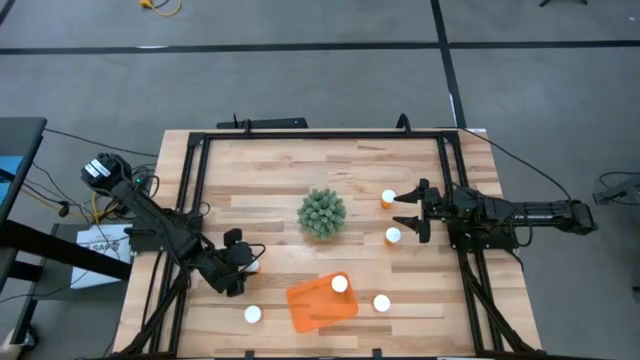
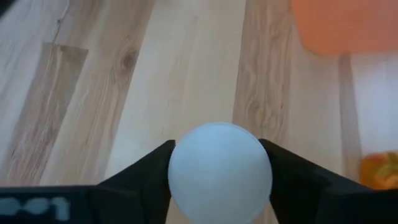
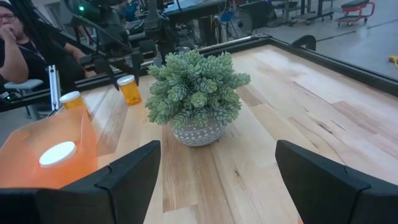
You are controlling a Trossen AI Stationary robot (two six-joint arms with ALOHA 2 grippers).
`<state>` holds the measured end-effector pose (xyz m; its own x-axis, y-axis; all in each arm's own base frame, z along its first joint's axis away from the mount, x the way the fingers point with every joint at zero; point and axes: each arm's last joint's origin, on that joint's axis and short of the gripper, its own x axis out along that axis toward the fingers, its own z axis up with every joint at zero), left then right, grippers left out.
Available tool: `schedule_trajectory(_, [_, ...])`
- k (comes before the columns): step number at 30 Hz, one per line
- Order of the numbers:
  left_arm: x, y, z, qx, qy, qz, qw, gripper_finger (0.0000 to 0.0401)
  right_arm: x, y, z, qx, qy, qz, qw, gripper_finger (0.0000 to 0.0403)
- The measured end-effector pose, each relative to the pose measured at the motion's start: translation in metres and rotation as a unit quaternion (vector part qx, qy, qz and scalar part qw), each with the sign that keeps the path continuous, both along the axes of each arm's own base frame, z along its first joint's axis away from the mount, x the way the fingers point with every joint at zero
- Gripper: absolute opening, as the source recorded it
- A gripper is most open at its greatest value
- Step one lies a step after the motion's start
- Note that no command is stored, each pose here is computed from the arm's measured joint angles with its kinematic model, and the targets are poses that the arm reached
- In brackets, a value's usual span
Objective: Pick and place pill bottles into a basket
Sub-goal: Put the orange pill bottle into the orange bin
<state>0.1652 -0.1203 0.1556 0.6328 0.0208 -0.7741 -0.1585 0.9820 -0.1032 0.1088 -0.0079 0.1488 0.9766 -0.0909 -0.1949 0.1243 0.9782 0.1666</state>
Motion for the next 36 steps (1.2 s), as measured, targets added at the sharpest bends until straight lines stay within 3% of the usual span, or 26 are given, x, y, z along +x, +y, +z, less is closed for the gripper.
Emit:
schedule_trajectory(7, [0.011, 0.000, 0.015, 0.023, -0.034, 0.011, 0.999, 0.0188, 0.000, 0.000, 0.000, 0.000, 0.000, 0.000, 1.000, 0.0311])
schedule_trajectory(14, [0.038, -0.003, 0.059, 0.069, -0.127, 0.006, 0.989, 0.0208, 0.000, 0.000, 0.000, 0.000, 0.000, 0.000, 1.000, 0.0311])
schedule_trajectory(19, [0.058, -0.014, 0.093, 0.028, -0.226, -0.058, 0.972, 0.0188, 0.000, 0.000, 0.000, 0.000, 0.000, 0.000, 1.000, 0.0311])
schedule_trajectory(22, [0.071, -0.021, 0.099, 0.000, -0.258, -0.095, 0.961, 0.0189, 0.000, 0.000, 0.000, 0.000, 0.000, 0.000, 1.000, 0.0311])
schedule_trajectory(27, [0.104, -0.035, 0.080, 0.003, -0.220, -0.129, 0.967, 0.0208, 0.000, 0.000, 0.000, 0.000, 0.000, 0.000, 1.000, 0.0311])
schedule_trajectory(36, [0.177, -0.049, 0.060, 0.059, -0.153, -0.193, 0.967, 0.0190, 0.000, 0.000, 0.000, 0.000, 0.000, 0.000, 1.000, 0.0311])
